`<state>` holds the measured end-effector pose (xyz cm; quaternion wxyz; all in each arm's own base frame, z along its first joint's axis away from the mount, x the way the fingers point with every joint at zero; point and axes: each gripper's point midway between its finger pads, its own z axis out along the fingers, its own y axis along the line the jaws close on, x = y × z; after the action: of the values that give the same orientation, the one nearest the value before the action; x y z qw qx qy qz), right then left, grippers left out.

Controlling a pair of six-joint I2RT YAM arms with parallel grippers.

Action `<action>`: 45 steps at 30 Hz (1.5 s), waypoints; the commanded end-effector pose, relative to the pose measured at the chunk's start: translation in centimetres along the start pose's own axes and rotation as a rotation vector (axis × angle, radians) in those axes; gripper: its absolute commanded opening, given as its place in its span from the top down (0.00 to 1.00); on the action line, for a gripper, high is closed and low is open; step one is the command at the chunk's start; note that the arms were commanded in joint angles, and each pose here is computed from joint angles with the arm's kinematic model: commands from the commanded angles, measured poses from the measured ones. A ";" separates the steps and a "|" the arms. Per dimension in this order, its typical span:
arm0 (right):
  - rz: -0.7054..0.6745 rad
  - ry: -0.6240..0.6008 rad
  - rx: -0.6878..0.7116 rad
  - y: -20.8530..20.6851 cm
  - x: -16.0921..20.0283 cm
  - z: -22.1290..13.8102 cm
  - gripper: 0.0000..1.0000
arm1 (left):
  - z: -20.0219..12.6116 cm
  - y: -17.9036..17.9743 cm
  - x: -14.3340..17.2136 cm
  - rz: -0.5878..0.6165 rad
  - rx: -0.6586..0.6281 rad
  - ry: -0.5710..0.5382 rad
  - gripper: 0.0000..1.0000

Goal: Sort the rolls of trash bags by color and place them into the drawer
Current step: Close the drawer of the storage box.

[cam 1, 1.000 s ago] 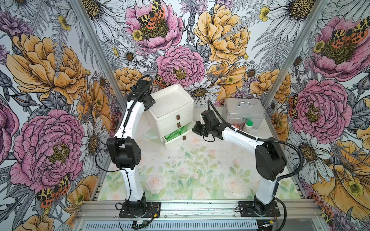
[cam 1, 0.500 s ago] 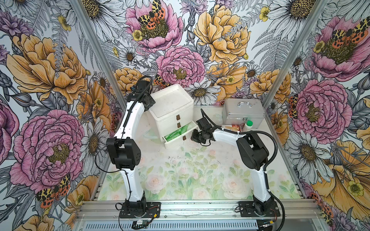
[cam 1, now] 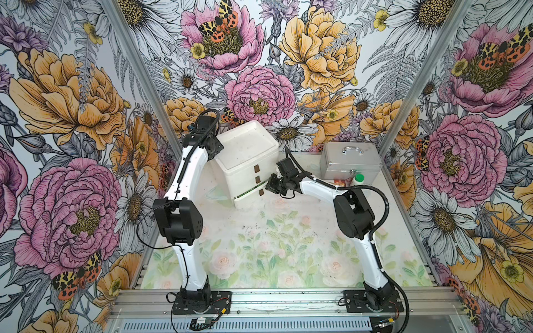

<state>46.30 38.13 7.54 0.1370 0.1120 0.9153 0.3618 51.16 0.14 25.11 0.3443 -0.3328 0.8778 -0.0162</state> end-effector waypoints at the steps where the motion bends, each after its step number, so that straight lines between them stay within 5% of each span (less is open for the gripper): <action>1: -0.018 -0.007 -0.098 2.8 -0.4 1.2 1.00 | 2.0 -3.3 14.1 -0.085 0.101 0.556 1.00; 19: 0.071 -0.086 -0.318 7.7 -3.1 1.5 0.97 | 1.7 -3.8 14.7 -0.068 0.107 0.562 1.00; 31: 0.077 -0.120 -0.394 7.2 -4.4 0.4 0.93 | 1.1 -3.6 13.9 -0.057 0.121 0.543 1.00; 37: 0.013 -0.156 -0.333 5.1 -3.2 -2.0 0.73 | -0.1 -4.3 12.5 -0.039 0.154 0.495 1.00; 40: -0.033 -0.183 -0.284 4.1 -2.5 -3.6 0.61 | -1.3 -4.7 11.0 -0.022 0.174 0.439 0.87; 44: -0.086 -0.192 -0.242 3.5 -1.8 -5.3 0.48 | -2.4 -4.9 9.0 -0.019 0.191 0.372 0.82; 45: -0.101 -0.201 -0.236 3.5 -1.7 -5.9 0.47 | -2.7 -4.9 8.5 -0.025 0.193 0.356 0.74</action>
<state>45.95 37.10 10.58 0.1979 0.1239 0.8642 0.4457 50.75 -1.28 25.63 0.3381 -0.3076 0.8890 -0.0264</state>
